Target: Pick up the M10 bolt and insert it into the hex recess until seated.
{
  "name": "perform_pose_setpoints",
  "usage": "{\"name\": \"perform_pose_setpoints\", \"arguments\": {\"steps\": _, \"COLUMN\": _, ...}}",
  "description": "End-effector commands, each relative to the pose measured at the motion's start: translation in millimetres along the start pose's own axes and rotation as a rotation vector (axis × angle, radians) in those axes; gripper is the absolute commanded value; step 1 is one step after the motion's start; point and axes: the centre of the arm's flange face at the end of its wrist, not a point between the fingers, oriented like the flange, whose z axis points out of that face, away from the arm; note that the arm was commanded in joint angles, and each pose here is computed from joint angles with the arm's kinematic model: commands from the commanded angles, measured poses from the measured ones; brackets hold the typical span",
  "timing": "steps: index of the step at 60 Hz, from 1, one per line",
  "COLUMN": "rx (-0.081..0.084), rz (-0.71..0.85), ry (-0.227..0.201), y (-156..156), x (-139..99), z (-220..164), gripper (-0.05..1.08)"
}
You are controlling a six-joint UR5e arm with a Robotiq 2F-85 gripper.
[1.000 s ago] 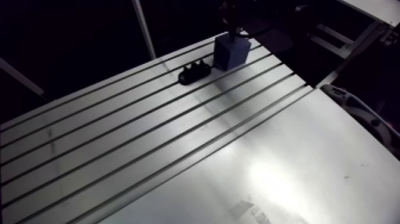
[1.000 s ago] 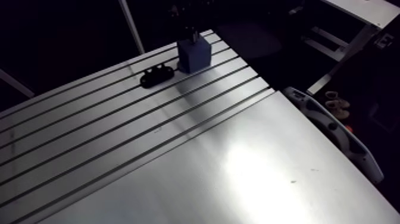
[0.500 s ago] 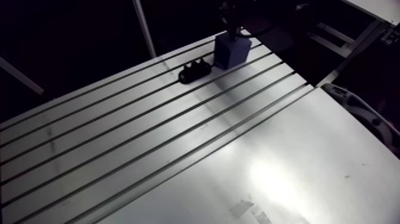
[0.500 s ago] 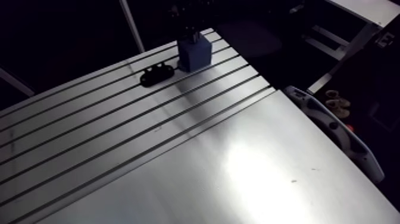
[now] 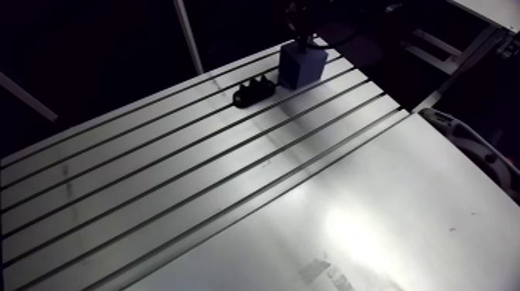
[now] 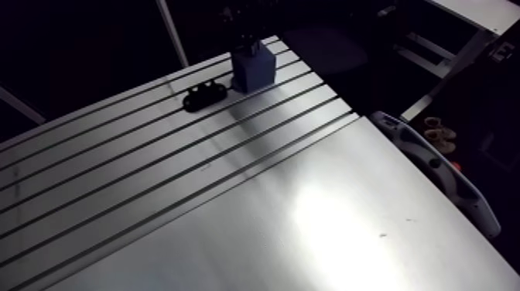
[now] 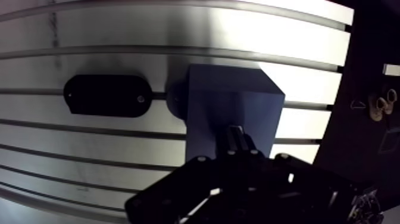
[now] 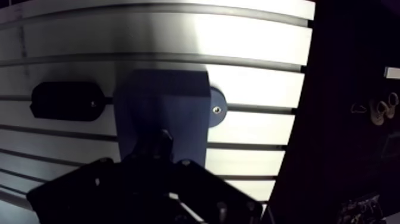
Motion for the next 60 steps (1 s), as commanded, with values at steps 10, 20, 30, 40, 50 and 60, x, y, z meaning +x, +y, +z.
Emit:
{"name": "perform_pose_setpoints", "arguments": {"steps": 10, "rx": -0.014, "rz": -0.003, "ry": 0.016, "y": 2, "x": 1, "z": -12, "gripper": 1.07}}
{"name": "perform_pose_setpoints", "arguments": {"steps": 20, "rx": -0.015, "rz": -0.003, "ry": 0.018, "y": 2, "x": 1, "z": -14, "gripper": 1.07}}
{"name": "perform_pose_setpoints", "arguments": {"steps": 30, "rx": -0.016, "rz": -0.004, "ry": 0.019, "y": 2, "x": 0, "z": -15, "gripper": 1.07}}
{"name": "perform_pose_setpoints", "arguments": {"steps": 40, "rx": -0.017, "rz": -0.004, "ry": 0.020, "y": 2, "x": 1, "z": -16, "gripper": 1.07}}
{"name": "perform_pose_setpoints", "arguments": {"steps": 50, "rx": -0.017, "rz": -0.004, "ry": 0.021, "y": 2, "x": 1, "z": -16, "gripper": 1.07}}
{"name": "perform_pose_setpoints", "arguments": {"steps": 60, "rx": -0.016, "rz": -0.005, "ry": 0.018, "y": 1, "x": 1, "z": -16, "gripper": 0.54}}
